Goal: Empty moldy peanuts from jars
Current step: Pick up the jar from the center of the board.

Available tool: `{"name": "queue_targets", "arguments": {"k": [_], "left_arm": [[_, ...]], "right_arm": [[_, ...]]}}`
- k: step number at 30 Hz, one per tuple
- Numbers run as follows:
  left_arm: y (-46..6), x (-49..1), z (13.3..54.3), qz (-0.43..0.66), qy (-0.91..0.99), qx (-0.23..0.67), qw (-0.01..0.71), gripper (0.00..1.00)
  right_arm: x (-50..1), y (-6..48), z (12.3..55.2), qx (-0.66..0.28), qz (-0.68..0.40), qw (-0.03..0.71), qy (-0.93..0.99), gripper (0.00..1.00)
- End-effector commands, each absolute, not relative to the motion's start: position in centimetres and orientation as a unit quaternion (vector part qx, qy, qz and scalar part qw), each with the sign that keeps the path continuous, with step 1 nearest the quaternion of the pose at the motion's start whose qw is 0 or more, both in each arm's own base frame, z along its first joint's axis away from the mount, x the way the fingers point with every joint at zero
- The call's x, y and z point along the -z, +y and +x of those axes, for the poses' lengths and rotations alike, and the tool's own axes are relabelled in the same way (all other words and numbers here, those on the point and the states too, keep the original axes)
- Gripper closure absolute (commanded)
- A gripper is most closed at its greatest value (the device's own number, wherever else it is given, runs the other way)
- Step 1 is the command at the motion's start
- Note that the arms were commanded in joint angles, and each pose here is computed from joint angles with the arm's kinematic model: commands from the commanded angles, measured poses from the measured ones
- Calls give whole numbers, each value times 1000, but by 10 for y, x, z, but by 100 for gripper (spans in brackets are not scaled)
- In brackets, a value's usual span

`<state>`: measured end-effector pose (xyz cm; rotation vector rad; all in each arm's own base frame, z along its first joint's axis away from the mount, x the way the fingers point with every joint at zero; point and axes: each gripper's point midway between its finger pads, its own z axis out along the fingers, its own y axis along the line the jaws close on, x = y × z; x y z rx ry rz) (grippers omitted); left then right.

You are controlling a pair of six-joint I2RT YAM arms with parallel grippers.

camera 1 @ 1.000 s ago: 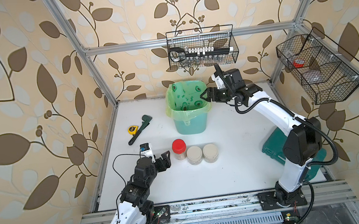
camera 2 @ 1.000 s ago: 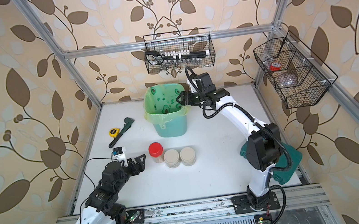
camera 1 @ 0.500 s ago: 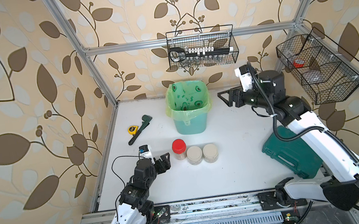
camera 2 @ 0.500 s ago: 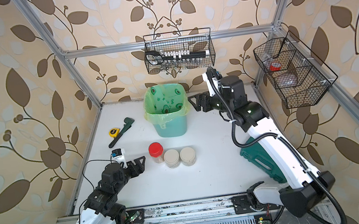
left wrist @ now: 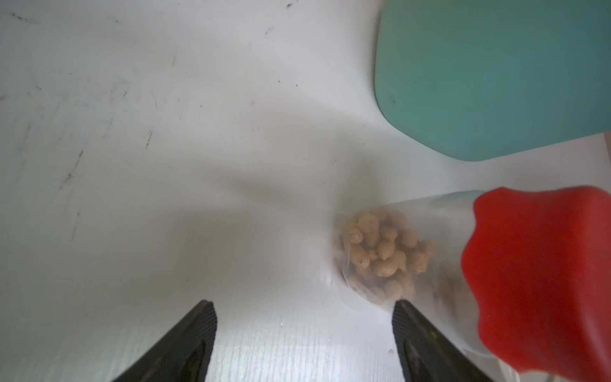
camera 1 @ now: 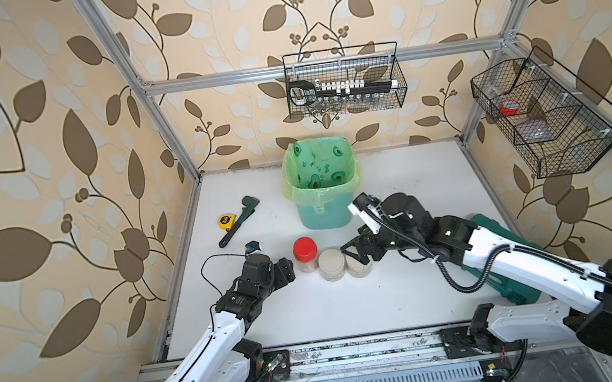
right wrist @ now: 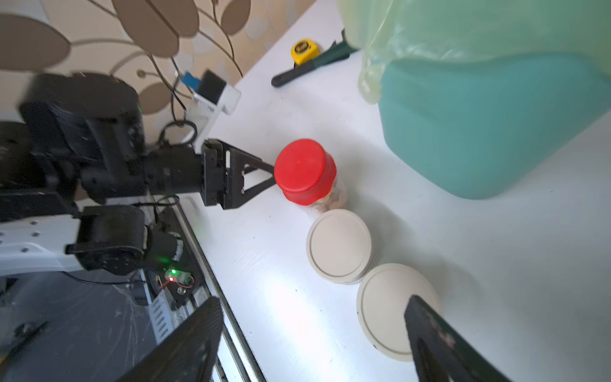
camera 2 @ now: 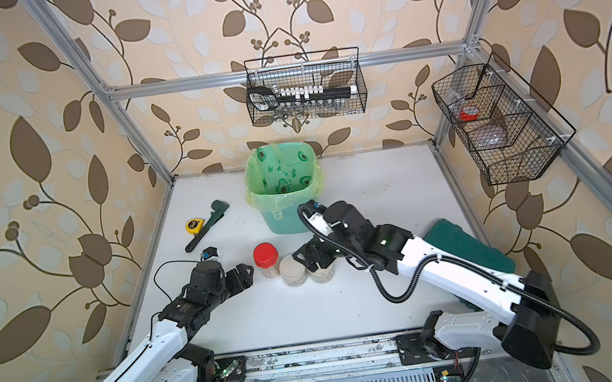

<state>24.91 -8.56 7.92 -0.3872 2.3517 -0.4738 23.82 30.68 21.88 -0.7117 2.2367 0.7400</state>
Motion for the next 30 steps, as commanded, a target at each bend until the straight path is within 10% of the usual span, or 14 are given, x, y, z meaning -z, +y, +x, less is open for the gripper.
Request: {"name": "queue_targets", "arguments": {"k": [1, 30], "left_arm": [[-94, -101, 261, -147, 892, 209, 372, 14], [-54, -92, 239, -213, 893, 146, 368, 1]], "right_arm": [[-217, 334, 257, -250, -276, 361, 855, 9], [-140, 418, 306, -157, -292, 321, 887, 2]]}}
